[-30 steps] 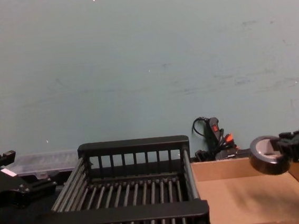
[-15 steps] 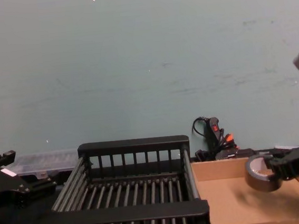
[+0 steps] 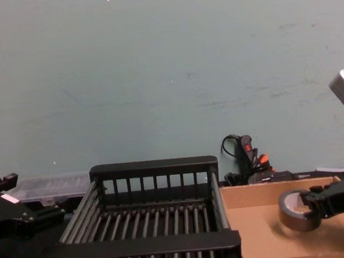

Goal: Pick up the white tape and place it into the black box , Pick up the silver tape and place it into the brown box.

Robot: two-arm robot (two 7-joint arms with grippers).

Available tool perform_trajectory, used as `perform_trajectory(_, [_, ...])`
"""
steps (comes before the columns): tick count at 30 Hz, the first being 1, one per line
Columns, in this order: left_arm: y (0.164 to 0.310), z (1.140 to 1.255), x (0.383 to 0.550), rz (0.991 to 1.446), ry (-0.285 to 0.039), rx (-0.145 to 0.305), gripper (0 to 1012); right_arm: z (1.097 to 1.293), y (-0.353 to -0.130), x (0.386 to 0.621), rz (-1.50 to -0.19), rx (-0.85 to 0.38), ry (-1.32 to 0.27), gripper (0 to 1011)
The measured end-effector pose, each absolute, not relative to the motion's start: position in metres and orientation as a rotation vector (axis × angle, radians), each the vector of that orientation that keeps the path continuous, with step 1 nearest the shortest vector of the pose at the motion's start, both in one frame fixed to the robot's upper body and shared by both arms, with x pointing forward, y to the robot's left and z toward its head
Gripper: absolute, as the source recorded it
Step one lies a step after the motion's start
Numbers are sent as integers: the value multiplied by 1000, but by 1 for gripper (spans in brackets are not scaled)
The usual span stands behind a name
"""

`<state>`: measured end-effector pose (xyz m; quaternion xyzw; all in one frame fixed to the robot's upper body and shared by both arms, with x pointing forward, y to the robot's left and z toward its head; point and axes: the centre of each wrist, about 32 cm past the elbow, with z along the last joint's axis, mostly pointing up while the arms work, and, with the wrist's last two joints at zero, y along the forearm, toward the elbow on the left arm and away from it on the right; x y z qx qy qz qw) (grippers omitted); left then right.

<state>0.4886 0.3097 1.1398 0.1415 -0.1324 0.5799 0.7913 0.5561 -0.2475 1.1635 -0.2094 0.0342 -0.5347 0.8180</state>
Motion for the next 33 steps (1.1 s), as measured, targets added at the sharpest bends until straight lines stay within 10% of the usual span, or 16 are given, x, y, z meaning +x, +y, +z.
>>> perform_trajectory(11, [310, 1140, 489, 1248, -285, 304, 1001, 1165, -248, 556, -1139, -444, 70, 200])
perform_trajectory(33, [310, 1140, 489, 1248, -285, 304, 1001, 1165, -248, 556, -1139, -443, 71, 894])
